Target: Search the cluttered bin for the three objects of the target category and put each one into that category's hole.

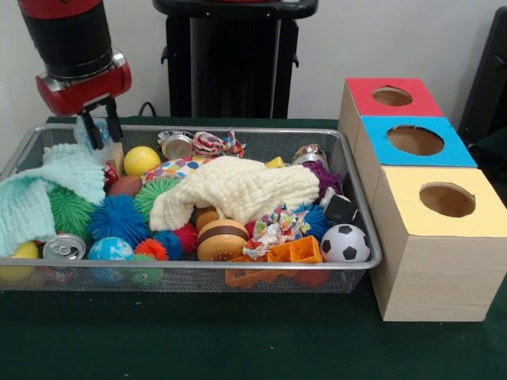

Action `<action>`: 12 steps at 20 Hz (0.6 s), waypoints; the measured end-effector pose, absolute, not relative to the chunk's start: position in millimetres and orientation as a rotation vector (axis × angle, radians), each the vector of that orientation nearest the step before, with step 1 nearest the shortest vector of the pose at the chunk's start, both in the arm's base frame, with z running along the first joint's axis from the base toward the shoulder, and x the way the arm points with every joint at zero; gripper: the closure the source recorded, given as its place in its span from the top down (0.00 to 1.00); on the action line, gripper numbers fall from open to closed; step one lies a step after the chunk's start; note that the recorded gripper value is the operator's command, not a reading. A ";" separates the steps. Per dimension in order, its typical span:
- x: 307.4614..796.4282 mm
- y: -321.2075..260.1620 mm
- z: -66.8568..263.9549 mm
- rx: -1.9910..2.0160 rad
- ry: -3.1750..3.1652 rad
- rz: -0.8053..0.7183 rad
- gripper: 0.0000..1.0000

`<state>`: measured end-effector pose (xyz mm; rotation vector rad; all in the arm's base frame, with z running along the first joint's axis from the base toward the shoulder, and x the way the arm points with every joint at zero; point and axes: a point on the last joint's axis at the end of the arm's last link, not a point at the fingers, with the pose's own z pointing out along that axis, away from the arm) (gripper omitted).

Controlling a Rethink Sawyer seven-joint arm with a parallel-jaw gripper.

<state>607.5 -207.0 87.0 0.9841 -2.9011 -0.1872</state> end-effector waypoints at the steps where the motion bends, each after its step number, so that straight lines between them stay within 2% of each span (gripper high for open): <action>1: 606.3 -202.3 88.2 0.967 -2.903 -0.189 0.00; 12: 593.8 -158.4 97.0 0.784 -2.933 -0.198 0.00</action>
